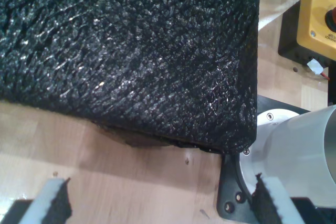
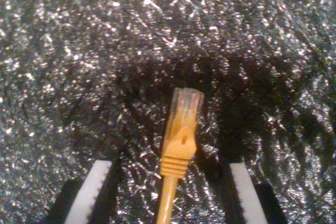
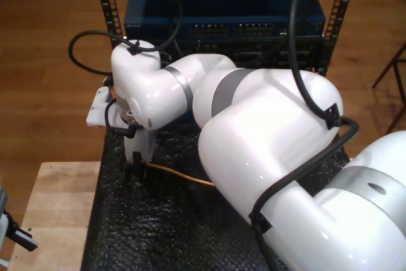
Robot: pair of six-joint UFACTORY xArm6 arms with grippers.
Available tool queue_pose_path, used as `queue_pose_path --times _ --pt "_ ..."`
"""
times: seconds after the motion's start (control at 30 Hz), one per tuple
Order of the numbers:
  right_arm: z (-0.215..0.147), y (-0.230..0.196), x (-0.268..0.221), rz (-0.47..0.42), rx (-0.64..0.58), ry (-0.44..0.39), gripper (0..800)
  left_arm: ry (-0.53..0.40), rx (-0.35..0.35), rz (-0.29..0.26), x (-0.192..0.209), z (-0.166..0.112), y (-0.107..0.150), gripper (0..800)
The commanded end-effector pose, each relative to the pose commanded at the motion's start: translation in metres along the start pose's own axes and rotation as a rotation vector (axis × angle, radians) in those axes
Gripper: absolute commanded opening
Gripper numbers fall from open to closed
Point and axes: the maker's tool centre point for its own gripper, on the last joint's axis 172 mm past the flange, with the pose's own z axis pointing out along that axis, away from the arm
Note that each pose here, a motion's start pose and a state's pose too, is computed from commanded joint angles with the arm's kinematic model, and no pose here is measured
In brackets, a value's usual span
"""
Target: Grab the cable and plug it in
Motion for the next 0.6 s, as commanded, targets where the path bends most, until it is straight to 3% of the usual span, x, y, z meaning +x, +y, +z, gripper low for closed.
queue_pose_path --times 0.6 --pt "-0.0028 -0.0020 0.0071 0.007 -0.011 0.002 282 -0.001 0.001 0.000 0.0000 -0.0006 -0.0003 800"
